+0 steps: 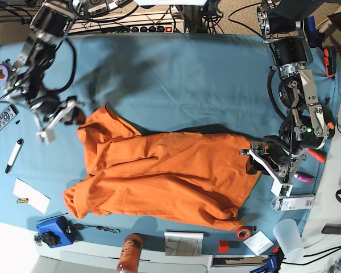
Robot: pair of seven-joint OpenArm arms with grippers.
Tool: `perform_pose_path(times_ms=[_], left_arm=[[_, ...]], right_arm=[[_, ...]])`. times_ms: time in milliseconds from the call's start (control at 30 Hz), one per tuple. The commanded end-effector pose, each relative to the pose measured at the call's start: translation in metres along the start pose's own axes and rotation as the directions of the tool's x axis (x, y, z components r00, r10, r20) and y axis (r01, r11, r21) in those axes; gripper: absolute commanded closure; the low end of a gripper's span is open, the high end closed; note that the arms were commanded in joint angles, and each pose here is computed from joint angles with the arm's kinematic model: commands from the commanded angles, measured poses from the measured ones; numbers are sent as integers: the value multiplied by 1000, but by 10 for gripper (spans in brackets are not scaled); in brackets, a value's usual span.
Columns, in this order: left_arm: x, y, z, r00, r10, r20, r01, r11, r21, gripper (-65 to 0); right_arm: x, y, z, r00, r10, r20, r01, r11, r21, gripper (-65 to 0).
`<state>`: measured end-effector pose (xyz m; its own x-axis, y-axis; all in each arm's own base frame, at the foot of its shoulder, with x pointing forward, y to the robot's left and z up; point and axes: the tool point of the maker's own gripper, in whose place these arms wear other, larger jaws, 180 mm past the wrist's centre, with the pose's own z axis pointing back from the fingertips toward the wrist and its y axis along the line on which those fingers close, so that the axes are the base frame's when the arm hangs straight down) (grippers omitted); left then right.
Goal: Layout the t-shirt on the table in an organized manner, then fold the t-shirt properly
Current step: 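Release the shirt and move both grippers to its collar edge, then grasp the shirt edge with both grippers and pull it outward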
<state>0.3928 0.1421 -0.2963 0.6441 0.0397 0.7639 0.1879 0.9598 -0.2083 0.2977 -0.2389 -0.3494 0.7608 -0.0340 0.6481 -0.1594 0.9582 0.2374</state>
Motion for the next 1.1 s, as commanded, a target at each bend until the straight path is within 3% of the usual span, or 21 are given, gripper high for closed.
perform_pose_path(times_ms=[0,200,600,767,1067], left_arm=[[16,-3,5,999,-16,51,17,1000,-12,-287],[13,-9,5,999,3,50,-1,999,-47,-287],[14,-14,5,998,-36,55,40,997,-72,-287],[15,-18,6,998,-27,64,33,995,-98,-287],[15,-19,6,998,-27,65,33,995,-99,-288]], right_arm=[[14,5,3,998,3,64,-4,1000,16,-233],[5,14,-13,993,-62,98,64,998,-15,-233],[-22,-3,-20,986,-163,32,165,980,-106,-233],[-41,-10,-42,969,-245,28,246,966,-82,-233],[-46,9,-50,964,-267,-8,267,963,26,-233]])
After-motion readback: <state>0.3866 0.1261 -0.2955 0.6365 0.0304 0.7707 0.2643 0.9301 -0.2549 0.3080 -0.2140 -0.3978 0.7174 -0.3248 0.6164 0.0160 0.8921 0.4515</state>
